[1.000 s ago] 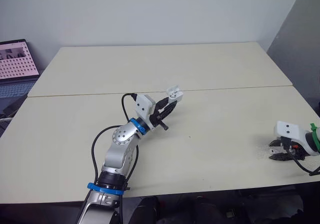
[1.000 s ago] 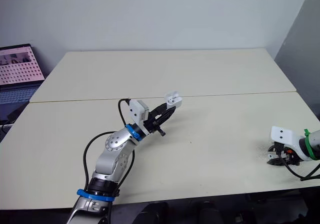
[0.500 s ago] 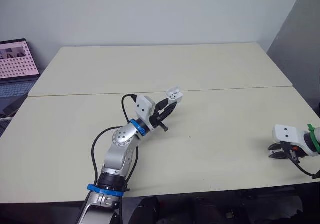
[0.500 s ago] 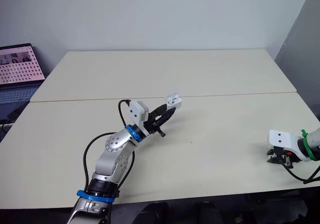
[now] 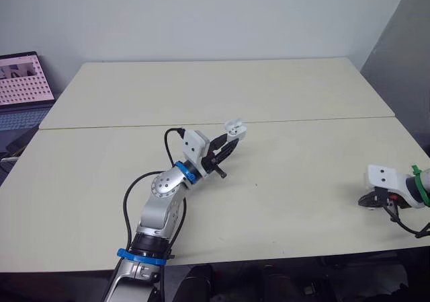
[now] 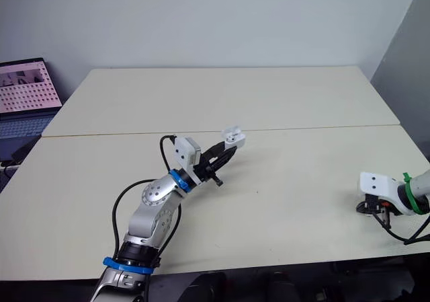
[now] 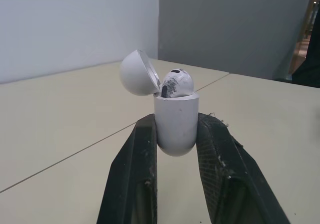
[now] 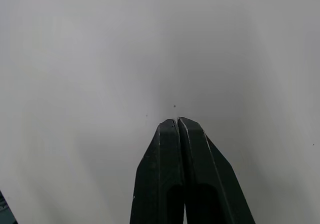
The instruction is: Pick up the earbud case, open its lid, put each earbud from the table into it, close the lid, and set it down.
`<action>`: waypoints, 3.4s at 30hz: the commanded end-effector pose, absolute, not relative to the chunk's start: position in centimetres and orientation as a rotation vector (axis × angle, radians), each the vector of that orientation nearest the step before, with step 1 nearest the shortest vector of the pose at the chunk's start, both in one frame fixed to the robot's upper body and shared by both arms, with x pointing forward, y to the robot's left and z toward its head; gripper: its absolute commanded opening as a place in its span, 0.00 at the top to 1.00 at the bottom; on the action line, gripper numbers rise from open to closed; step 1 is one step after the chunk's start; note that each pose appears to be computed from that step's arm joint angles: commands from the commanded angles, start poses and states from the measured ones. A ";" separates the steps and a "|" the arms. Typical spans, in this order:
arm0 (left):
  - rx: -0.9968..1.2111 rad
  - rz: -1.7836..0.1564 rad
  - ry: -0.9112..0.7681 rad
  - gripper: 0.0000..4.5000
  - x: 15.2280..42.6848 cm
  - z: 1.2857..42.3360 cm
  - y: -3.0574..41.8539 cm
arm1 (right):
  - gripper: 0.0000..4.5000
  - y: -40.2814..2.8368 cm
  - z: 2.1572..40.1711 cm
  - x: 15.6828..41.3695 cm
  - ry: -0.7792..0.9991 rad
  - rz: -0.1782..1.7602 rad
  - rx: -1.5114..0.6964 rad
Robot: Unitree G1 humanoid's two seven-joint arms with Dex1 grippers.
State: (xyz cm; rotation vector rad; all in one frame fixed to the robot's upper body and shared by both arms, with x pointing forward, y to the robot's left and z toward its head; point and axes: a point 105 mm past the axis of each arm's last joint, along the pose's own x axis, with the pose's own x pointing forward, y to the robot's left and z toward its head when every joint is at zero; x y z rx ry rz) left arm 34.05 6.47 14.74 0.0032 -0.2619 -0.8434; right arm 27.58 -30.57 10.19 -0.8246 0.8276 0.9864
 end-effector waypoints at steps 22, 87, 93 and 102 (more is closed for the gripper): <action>-0.009 -0.865 -0.318 0.84 33.5 16.1 5.6 | 0.08 -32.9 11.7 26.3 0.896 0.984 -1.006; -0.171 -1.114 -0.286 0.84 33.1 17.8 4.8 | 0.92 -8.6 24.4 32.7 -0.158 0.902 0.183; -0.167 -1.113 -0.290 0.84 33.1 18.0 4.8 | 0.92 -8.1 23.9 32.2 -0.154 0.925 0.132; -0.164 -1.126 -0.301 0.84 33.0 18.3 4.7 | 0.92 -8.4 22.7 32.5 -0.150 0.907 0.024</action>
